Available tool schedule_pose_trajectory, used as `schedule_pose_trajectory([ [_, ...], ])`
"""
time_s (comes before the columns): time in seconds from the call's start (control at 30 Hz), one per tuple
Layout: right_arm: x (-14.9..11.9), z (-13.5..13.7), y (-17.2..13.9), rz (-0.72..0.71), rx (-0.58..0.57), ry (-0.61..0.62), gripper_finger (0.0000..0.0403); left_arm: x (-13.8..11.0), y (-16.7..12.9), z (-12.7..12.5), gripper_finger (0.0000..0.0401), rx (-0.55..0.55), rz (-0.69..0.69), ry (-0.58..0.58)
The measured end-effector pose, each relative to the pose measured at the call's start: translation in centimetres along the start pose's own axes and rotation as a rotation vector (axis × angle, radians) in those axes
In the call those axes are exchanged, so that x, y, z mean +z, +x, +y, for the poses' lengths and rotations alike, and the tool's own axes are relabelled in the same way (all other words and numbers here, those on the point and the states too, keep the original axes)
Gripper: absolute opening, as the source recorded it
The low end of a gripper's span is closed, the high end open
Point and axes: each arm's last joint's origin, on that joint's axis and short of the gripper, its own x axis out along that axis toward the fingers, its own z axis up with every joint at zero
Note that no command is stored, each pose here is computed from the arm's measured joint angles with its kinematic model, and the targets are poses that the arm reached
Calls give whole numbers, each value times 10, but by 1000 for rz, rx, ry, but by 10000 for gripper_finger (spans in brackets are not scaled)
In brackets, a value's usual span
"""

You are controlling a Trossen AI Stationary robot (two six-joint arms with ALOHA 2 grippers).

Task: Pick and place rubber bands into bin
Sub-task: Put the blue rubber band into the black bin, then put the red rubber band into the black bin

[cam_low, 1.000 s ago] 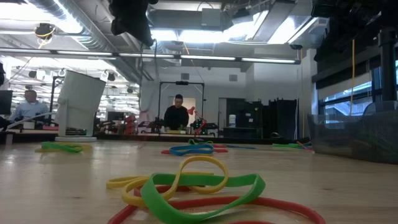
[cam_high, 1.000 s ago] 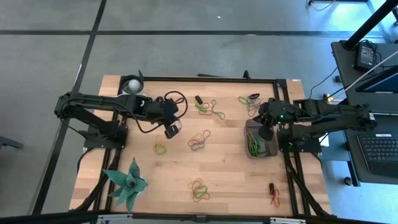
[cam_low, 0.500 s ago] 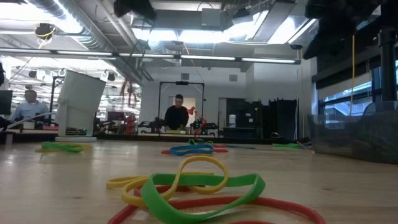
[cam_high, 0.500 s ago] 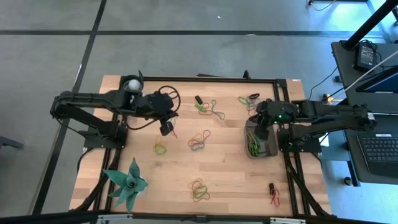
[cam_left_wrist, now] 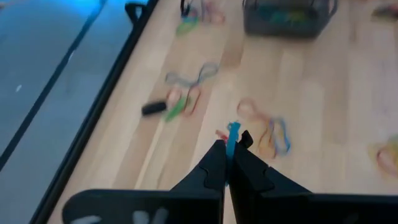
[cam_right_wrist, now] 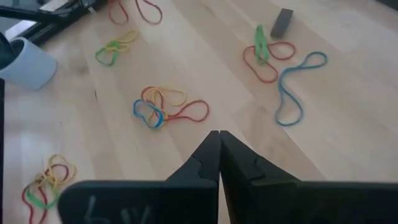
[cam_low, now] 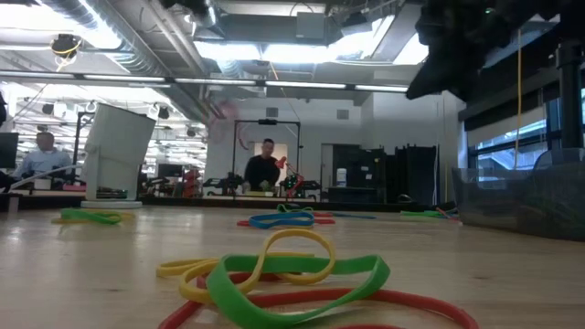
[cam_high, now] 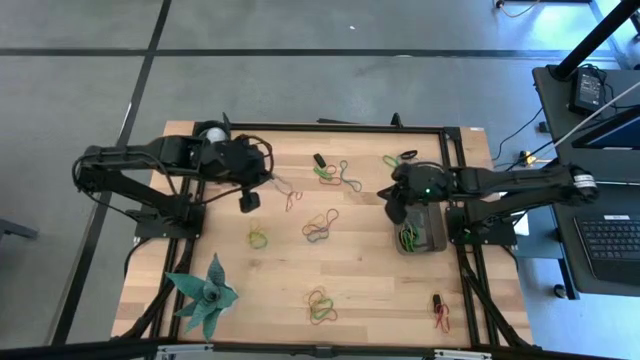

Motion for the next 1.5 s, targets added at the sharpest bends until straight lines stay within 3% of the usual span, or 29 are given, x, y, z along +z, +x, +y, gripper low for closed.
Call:
schedule_pose_trajectory([
  [0.17,6,7,16,-55,33,9,10,-19,6,3,4,96,147,-11],
  [0.37,11,14,32,-102,77,18,10,-51,41,-2,4,141,282,3],
  [0.63,9,16,43,-69,98,38,10,-90,90,-5,4,135,302,-34],
  [0.87,9,17,43,-68,104,41,10,-92,107,-5,19,126,181,-76],
  [1.23,9,17,43,-65,105,64,10,-91,111,12,127,178,187,-134],
  [1.5,8,17,43,-50,129,64,10,-100,108,8,151,21,304,-212],
])
